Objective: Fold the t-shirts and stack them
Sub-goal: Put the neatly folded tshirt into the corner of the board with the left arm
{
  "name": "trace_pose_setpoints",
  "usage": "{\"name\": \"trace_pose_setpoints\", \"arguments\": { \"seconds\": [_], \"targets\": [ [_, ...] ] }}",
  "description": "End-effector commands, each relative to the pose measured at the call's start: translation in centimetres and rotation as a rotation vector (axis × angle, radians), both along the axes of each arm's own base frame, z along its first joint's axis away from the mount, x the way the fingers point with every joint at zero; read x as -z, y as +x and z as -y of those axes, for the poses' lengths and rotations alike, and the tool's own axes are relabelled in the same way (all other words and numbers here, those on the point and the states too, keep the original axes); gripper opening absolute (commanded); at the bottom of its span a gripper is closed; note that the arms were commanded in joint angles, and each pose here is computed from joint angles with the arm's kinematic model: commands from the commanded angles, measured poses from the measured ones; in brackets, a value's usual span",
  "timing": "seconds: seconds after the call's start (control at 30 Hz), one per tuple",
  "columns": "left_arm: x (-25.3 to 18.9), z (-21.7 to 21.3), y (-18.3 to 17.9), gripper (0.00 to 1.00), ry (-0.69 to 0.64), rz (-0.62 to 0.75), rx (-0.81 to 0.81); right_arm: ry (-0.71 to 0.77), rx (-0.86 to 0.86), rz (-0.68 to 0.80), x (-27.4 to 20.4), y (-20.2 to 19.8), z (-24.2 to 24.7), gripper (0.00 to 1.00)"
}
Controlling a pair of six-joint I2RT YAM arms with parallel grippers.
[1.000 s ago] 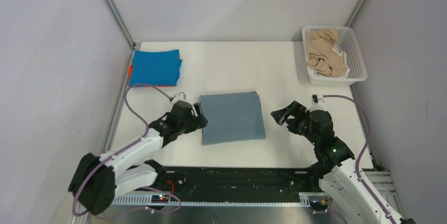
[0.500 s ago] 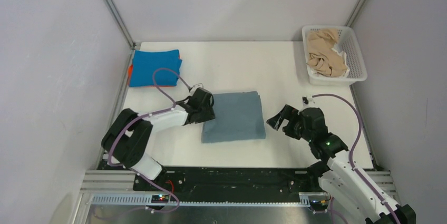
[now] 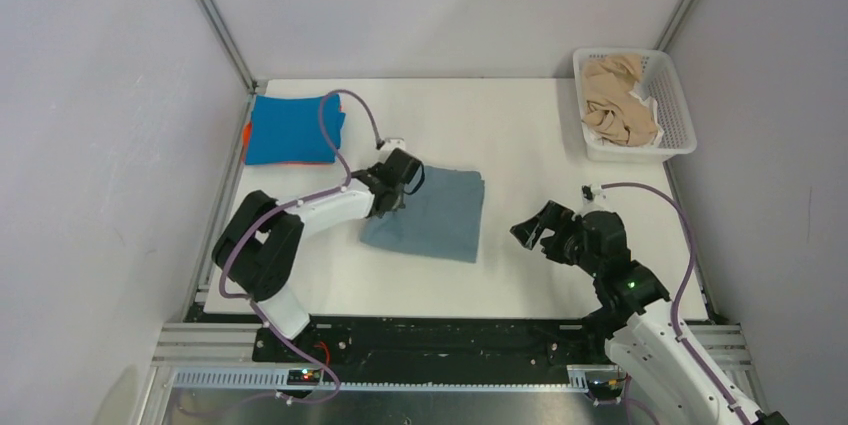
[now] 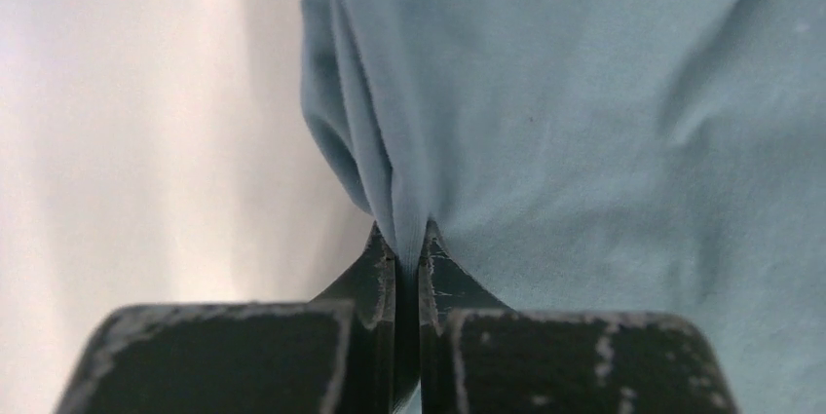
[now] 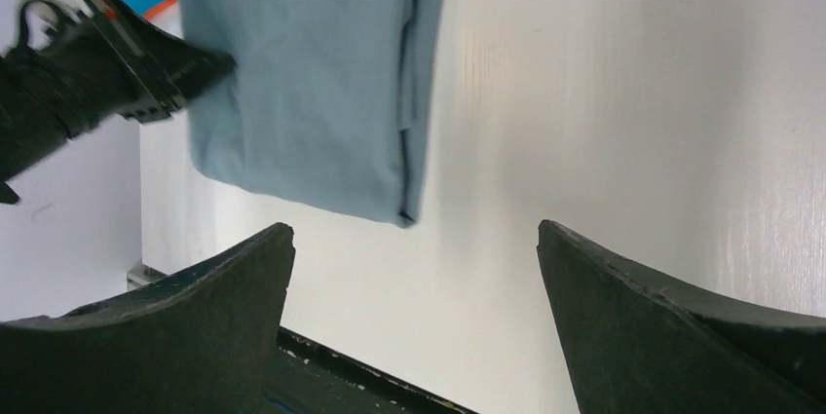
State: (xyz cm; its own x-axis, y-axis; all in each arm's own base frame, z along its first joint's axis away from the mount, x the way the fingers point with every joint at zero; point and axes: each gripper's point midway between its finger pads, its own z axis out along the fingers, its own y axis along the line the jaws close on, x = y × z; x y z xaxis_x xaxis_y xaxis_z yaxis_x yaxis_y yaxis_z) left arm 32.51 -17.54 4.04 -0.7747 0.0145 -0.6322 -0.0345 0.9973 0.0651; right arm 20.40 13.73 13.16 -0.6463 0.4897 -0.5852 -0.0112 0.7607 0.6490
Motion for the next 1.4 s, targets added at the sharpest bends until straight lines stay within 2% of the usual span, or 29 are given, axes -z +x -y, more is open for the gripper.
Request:
{"name": "trace_pose_setpoints", "arguments": {
  "seconds": [0.0, 0.17, 0.33, 0.43, 0.63, 0.8, 1.07, 1.37],
  "targets": [
    [-6.0, -5.5, 5.3, 0.00, 0.314, 0.143, 0.009, -0.027, 0.016, 0.018, 0.1, 0.3, 0.5, 0.99],
    [-8.8, -6.5, 10.0, 0.00, 0.428, 0.194, 0.055, -0.040, 0.023, 0.015, 0.5, 0.6, 0.7, 0.99],
    [-11.8, -7.7, 13.9, 0.00, 0.469, 0.230, 0.076, -0.067, 0.044, 0.002, 1.1, 1.0, 1.1, 0.99],
    [-13.0, -10.6, 15.4, 0.00, 0.500, 0.235, 0.016, -0.075, 0.046, -0.003, 1.3, 1.1, 1.2, 0.99],
    [-15.6, -14.9, 19.0, 0.00, 0.462, 0.287, -0.114, -0.088, 0.065, -0.006, 1.6, 1.4, 1.5, 0.99],
    [-17.1, -16.7, 21.6, 0.00, 0.466, 0.327, -0.184, -0.103, 0.071, -0.027, 2.2, 1.6, 1.7, 0.99],
    [-20.0, -17.1, 22.4, 0.00, 0.470, 0.379, -0.188, -0.110, 0.086, -0.053, 2.8, 1.8, 1.9, 0.99],
    [-26.8, -17.7, 21.2, 0.00, 0.505, 0.477, -0.176, -0.135, 0.135, -0.051, 2.9, 2.0, 3.1, 0.99]
  ]
}}
